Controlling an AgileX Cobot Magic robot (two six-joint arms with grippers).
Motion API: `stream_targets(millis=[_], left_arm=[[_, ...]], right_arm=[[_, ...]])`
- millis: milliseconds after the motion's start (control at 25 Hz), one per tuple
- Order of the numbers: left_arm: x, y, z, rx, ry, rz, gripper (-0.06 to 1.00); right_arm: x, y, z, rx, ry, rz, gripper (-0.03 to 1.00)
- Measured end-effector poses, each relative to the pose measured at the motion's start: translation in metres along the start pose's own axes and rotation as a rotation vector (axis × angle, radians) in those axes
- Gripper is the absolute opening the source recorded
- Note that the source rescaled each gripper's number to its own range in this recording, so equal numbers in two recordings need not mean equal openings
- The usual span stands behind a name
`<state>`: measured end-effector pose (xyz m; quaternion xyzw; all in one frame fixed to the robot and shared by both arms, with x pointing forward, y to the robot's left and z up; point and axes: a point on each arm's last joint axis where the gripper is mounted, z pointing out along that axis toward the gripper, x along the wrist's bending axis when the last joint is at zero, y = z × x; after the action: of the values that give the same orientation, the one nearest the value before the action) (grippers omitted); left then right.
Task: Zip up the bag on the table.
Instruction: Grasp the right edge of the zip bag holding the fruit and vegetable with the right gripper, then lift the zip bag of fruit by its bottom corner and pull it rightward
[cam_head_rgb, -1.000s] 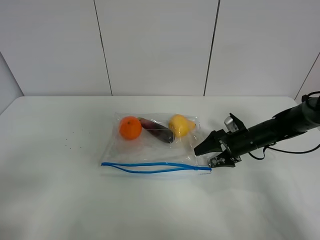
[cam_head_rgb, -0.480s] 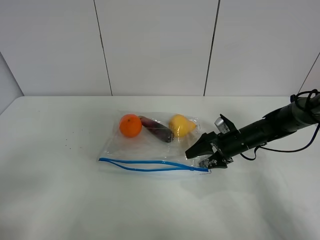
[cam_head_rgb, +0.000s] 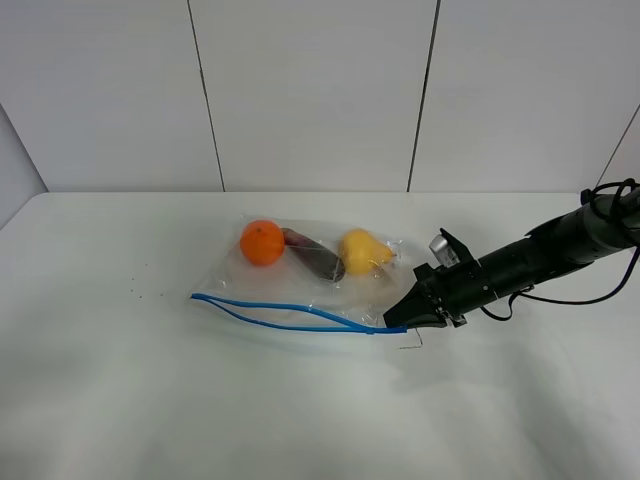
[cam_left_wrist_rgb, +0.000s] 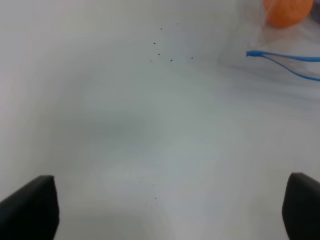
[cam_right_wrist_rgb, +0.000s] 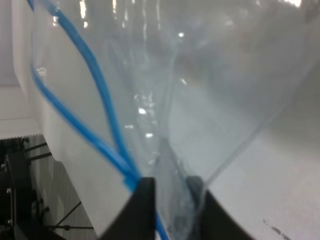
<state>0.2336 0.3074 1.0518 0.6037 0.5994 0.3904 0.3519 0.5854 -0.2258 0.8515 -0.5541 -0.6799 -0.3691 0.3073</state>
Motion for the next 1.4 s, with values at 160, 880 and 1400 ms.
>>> stream_targets(millis=[160,880,1400], left_arm=[[0.0,0.0,0.0,0.0,0.0,0.0,1.0],[0.0,0.0,0.0,0.0,0.0,0.0,1.0],[0.0,0.0,0.0,0.0,0.0,0.0,1.0]], right_arm=[[0.0,-0.001,0.0,0.006,0.001,-0.002,0.0],[0.02,0.001,-0.008,0.016,0.087,0.047,0.0],[0.058,0.039,-0.038,-0.058,0.055,-0.007,0.0]])
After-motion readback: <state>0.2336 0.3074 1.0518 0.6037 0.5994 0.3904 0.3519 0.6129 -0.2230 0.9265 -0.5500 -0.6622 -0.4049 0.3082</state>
